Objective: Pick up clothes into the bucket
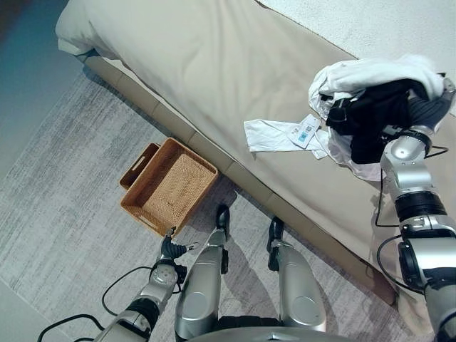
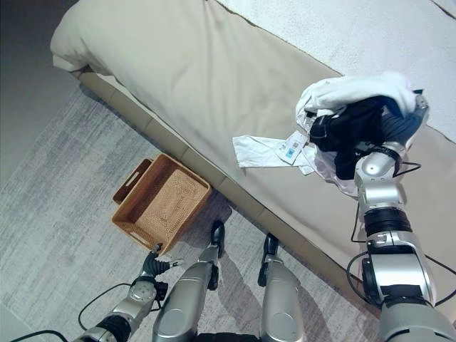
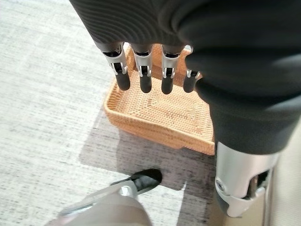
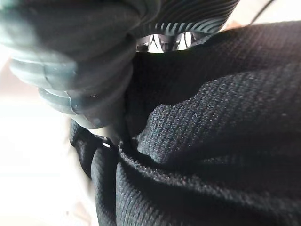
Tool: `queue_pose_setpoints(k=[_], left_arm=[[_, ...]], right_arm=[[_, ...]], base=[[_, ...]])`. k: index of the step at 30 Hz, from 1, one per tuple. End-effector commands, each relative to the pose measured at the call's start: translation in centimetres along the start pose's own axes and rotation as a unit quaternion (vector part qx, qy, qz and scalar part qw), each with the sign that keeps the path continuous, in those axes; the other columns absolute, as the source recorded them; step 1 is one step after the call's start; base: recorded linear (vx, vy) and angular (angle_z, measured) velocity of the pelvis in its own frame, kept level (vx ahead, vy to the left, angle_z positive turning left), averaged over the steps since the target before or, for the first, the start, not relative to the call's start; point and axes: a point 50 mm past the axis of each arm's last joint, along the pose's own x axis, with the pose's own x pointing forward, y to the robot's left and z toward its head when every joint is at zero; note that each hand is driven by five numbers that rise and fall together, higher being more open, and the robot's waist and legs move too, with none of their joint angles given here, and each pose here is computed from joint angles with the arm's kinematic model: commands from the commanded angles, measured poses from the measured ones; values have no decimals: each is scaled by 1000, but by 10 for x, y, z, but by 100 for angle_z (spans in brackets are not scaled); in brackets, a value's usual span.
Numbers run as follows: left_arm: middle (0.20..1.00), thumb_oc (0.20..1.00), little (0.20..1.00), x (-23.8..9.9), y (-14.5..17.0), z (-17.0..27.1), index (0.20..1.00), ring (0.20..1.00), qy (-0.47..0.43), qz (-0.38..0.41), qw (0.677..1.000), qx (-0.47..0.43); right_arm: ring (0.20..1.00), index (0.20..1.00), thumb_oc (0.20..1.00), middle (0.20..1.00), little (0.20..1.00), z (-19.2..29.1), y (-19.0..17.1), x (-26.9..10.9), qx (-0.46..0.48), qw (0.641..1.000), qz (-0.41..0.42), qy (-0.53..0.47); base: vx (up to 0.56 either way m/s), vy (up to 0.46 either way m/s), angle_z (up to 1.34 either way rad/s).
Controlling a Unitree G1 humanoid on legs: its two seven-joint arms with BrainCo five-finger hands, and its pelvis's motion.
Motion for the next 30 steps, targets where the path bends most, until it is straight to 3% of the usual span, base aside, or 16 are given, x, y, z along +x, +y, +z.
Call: queue_pose_setpoints(k=[1, 7, 8, 9, 10, 30], left_arm=[[1000, 1000, 1000, -6, -4, -16, 1000, 1000, 25, -3, 1000, 4], [1000, 1000, 1000, -8, -7, -18, 1000, 1000, 31, -11, 999, 6], [1000, 1000, 1000, -8, -6, -19, 1000, 1000, 32, -12, 999, 8], [1000, 1000, 1000, -7, -6, -19, 1000, 1000, 32, -12, 999, 8], [1000, 1000, 1000, -7, -6, -19, 1000, 1000, 32, -13, 999, 9], [1000, 1000, 1000, -5, -7, -15, 1000, 1000, 26, -24, 999, 12]], right_arm=[[1000, 1000, 1000, 1000, 1000, 33, -9, 17, -4, 998, 16, -67], [1000, 1000, 1000, 1000, 1000, 30, 1, 18, -45, 995, 59, -64], [893, 893, 893, 893, 893, 28, 2, 19, -61, 993, 73, -63], [338, 338, 338, 338, 338, 31, 2, 22, -77, 991, 83, -68], [200, 200, 200, 200, 200, 32, 2, 23, -77, 991, 85, -67], [200, 200, 200, 200, 200, 64, -4, 36, -113, 982, 87, -127]], base=[[0, 0, 0], [0, 0, 0], [0, 0, 0], [0, 0, 0], [0, 0, 0], [-1, 1, 1]])
